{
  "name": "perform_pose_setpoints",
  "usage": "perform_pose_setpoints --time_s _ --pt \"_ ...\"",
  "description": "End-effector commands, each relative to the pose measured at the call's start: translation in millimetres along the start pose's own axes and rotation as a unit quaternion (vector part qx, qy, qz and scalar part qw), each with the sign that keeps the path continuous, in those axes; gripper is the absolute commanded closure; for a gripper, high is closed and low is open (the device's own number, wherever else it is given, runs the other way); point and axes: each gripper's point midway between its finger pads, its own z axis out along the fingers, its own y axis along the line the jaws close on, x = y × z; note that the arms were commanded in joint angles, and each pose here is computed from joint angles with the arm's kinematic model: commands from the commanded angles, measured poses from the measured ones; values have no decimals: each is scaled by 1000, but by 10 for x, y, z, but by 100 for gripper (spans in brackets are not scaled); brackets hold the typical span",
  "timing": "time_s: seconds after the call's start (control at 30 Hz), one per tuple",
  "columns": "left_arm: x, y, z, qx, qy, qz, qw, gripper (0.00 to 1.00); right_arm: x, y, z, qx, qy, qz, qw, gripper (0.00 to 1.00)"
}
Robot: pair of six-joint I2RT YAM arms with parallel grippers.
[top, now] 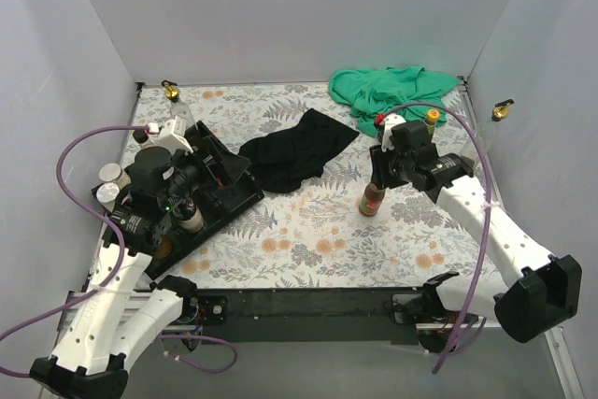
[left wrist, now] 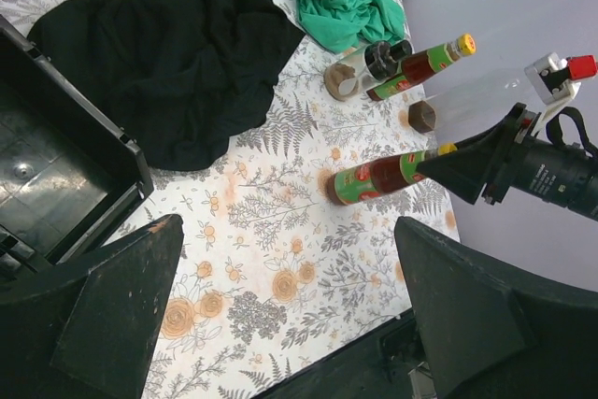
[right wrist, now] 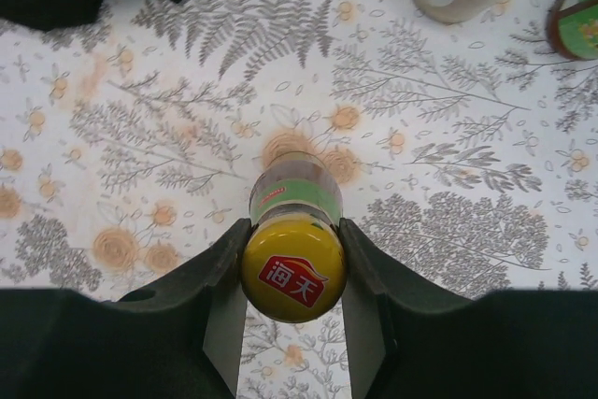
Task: Organize the condiment bottles
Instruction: Move the bottle to the center of the board.
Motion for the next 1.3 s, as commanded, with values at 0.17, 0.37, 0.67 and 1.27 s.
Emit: perform_pose_setpoints --time_s 0.17,0.37,0.67,1.27 --pt "-42 -91 -107 17 0 42 999 4 45 750 -323 -87 -56 -24 994 99" --pt "-9 9 -22 3 -15 -9 1000 2 87 1082 -403 -98 -63 -48 992 99" --pt "23 -46 101 25 12 33 999 3 85 1218 -507 -91 -70 -43 992 32" --pt "654 -663 707 42 36 101 993 7 -521 912 -1844 -148 -262 65 951 1"
